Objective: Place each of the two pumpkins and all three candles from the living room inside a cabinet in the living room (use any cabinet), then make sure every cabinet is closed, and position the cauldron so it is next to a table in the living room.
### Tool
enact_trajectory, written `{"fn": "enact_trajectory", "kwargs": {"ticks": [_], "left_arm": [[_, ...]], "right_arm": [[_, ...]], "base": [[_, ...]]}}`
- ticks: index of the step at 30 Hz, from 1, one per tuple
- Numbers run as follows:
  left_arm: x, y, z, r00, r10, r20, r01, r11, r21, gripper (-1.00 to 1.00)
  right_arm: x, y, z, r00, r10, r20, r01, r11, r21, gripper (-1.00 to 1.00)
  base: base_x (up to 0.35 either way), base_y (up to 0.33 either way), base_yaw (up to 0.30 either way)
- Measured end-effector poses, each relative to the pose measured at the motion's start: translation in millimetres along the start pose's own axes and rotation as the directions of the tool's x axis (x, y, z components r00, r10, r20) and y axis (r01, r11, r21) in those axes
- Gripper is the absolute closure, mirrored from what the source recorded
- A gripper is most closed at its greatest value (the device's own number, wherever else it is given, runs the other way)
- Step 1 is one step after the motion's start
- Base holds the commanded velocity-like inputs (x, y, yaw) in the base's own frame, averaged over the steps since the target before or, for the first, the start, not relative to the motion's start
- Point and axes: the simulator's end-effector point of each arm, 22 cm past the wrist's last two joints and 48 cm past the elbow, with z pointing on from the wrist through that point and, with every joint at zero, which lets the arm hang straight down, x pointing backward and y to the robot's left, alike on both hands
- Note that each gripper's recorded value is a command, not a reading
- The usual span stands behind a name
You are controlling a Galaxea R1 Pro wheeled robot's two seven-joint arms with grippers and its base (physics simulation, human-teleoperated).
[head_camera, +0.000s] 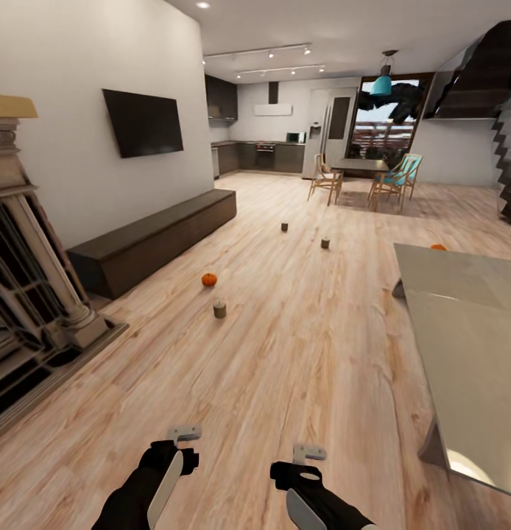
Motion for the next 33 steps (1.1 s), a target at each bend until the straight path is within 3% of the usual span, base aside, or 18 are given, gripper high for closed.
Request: {"fn": "enact_trajectory", "kwargs": {"ticks": [33], "left_arm": [[-0.7, -0.2, -0.1, 1.000, 0.004, 0.005, -0.004, 1.000, -0.002, -1.00]], "right_arm": [[-2.2, 0.6, -0.2, 1.000, 0.001, 0.008, -0.001, 1.000, -0.001, -1.00]], "base": [[0.333, 0.001, -0.011]]}}
